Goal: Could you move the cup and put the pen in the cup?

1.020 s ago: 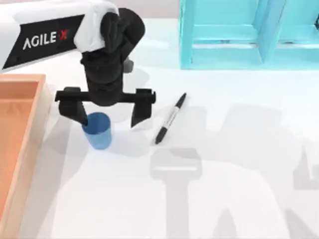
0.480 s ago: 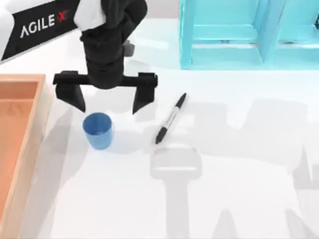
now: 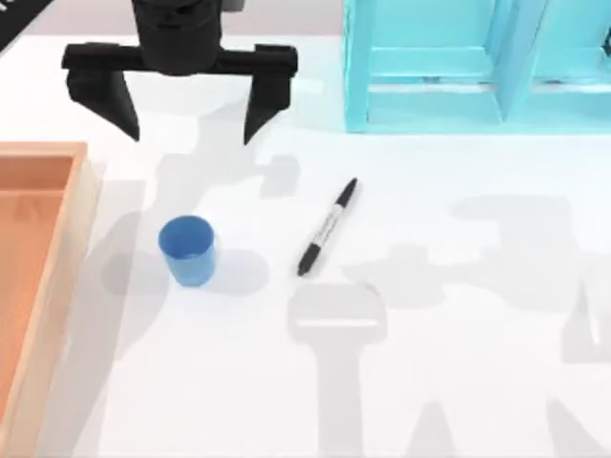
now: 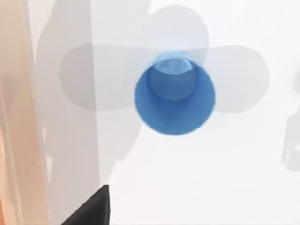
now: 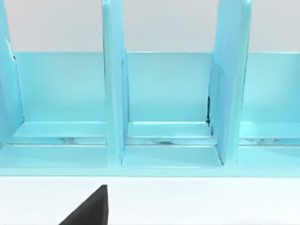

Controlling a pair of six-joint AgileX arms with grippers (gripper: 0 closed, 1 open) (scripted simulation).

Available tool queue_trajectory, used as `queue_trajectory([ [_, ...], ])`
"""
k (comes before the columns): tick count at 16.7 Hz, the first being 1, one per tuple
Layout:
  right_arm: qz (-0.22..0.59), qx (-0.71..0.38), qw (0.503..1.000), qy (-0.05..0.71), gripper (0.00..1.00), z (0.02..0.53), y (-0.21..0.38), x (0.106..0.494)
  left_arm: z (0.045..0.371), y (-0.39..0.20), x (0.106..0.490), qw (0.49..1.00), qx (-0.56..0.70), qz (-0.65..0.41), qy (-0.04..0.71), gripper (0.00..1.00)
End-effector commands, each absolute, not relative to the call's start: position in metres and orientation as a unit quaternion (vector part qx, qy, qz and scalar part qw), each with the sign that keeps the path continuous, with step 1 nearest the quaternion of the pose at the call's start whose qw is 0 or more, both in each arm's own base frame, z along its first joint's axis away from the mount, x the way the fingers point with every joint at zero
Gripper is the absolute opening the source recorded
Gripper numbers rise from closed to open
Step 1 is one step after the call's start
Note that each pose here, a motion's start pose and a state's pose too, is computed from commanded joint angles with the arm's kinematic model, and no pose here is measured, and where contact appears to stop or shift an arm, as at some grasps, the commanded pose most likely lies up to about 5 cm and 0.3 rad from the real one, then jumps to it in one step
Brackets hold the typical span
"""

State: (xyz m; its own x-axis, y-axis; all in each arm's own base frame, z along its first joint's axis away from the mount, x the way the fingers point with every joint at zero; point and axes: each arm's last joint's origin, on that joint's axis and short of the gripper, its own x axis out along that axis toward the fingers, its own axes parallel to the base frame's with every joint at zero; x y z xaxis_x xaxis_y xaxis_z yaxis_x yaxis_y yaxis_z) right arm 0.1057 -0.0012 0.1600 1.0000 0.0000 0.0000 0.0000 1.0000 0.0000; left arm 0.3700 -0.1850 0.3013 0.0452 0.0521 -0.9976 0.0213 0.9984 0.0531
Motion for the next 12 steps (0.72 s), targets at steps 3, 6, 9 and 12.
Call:
queue_trajectory([
  [3, 0.0, 0.0, 1.0, 0.0, 1.0, 0.16, -0.001, 0.106, 0.311, -0.183, 0.367, 0.722, 0.027, 0.011, 0.691, 1.0],
  [6, 0.0, 0.0, 1.0, 0.0, 1.0, 0.16, -0.001, 0.106, 0.311, -0.182, 0.367, 0.723, 0.025, 0.011, 0.69, 1.0],
  [9, 0.0, 0.0, 1.0, 0.0, 1.0, 0.16, -0.001, 0.106, 0.3, -0.196, 0.372, 0.725, 0.045, 0.001, 0.688, 1.0],
  [12, 0.0, 0.0, 1.0, 0.0, 1.0, 0.16, -0.001, 0.106, 0.267, -0.233, 0.38, 0.73, 0.099, -0.03, 0.676, 1.0],
])
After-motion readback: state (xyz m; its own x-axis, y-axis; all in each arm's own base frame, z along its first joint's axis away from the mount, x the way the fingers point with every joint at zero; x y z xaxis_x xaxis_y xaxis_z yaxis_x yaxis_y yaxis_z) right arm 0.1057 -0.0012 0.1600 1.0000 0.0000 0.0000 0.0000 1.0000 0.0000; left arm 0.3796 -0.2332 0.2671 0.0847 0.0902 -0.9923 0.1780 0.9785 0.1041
